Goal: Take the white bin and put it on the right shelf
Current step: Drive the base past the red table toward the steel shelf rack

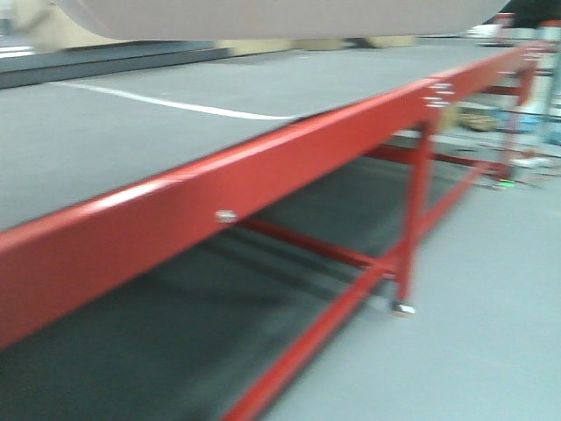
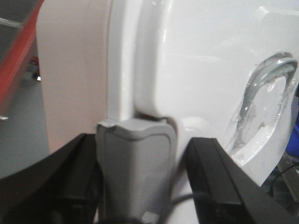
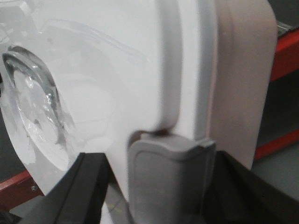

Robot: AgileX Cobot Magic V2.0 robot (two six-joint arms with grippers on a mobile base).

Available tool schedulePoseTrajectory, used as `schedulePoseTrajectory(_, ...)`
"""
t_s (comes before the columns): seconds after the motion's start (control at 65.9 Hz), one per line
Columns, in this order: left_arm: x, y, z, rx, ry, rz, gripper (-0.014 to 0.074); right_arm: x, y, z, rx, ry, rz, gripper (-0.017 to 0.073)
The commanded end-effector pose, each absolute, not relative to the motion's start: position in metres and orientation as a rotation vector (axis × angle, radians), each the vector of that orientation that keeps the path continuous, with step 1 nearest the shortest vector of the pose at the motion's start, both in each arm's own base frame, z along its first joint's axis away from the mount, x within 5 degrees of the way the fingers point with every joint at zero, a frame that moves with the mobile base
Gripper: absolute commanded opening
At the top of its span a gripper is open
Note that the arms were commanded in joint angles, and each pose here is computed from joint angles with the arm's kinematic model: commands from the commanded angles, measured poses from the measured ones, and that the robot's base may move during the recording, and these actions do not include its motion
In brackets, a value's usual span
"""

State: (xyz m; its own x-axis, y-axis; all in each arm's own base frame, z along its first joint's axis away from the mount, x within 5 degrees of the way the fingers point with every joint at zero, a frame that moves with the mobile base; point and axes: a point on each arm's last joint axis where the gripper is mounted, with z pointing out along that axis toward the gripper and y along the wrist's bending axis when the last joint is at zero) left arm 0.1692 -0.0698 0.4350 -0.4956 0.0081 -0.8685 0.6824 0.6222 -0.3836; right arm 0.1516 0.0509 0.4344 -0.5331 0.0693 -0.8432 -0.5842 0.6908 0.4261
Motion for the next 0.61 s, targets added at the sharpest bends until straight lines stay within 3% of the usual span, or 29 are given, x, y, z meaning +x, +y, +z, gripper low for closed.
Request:
schedulePoseTrajectory(0.0, 0.1546, -0.0791, 0.4595, 0.567, 1.778, -1.074, 0.0248, 0.1307, 0.0664, 0.4597, -0.499, 1.821, 1.132, 0.0464)
schedulePoseTrajectory(0.592, 0.1546, -0.0791, 0.4595, 0.567, 1.778, -1.074, 0.0248, 0.1307, 0.0664, 0.4597, -0.499, 1.821, 1.132, 0.0464)
